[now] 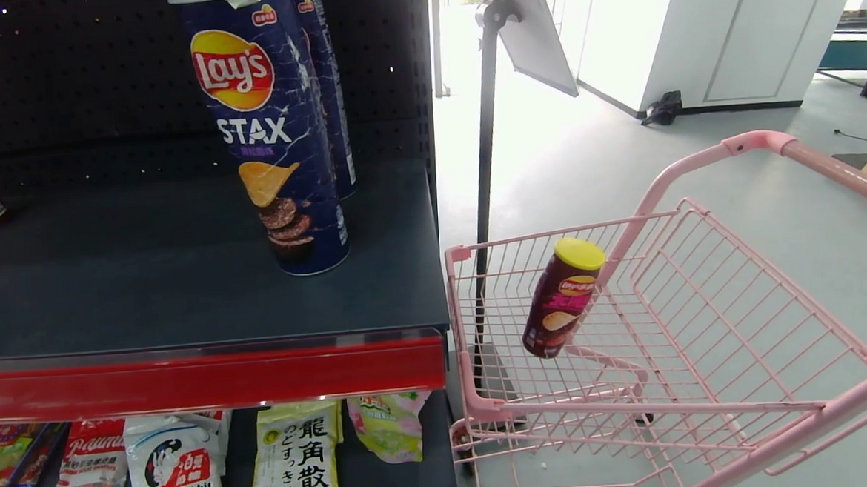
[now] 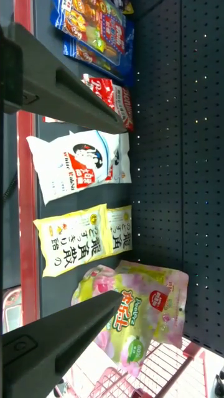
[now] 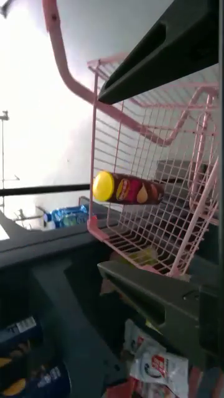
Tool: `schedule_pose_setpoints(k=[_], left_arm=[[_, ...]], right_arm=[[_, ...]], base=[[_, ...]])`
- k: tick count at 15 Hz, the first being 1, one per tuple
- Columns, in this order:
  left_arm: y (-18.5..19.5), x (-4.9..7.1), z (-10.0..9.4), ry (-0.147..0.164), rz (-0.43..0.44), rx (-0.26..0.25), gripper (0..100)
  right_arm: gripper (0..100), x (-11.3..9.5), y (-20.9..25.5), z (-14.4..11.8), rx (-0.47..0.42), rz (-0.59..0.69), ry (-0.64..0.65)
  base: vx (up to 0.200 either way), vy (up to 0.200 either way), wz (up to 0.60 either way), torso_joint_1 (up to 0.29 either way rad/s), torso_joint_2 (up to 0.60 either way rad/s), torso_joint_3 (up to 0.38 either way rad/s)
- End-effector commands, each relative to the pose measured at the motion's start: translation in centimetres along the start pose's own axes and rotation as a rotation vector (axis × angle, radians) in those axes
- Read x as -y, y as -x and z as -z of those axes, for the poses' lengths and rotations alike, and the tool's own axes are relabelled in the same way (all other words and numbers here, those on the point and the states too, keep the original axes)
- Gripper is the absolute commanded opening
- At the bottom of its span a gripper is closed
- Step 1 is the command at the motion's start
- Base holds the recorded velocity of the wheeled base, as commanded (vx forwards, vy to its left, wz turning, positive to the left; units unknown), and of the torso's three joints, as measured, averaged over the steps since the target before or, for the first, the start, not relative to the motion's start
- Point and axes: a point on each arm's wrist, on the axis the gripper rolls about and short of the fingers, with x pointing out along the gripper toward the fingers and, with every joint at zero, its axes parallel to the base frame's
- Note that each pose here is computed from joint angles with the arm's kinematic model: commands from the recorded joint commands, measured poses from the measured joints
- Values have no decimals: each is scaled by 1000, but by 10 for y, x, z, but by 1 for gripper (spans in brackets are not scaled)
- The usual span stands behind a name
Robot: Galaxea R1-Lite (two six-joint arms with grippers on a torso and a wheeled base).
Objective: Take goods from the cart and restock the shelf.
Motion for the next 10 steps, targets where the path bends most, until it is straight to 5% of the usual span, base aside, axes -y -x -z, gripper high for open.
schedule_pose_setpoints(k=[1,2,6,10], left_arm=[[0,0,0,1,0,-1,100],[0,0,0,1,0,-1,100],[0,0,0,1,0,-1,100],[0,0,0,1,0,-1,100]], right_arm=[[100,30,-88,23,-197,-151,-23],[100,51,-109,51,-272,-236,24],[100,91,-157,105,-316,-525,146],[100,118,-209,141,-349,-590,106]], base=[[0,0,0,0,0,0],[0,0,0,0,0,0],[0,0,0,0,0,0],[0,0,0,0,0,0]])
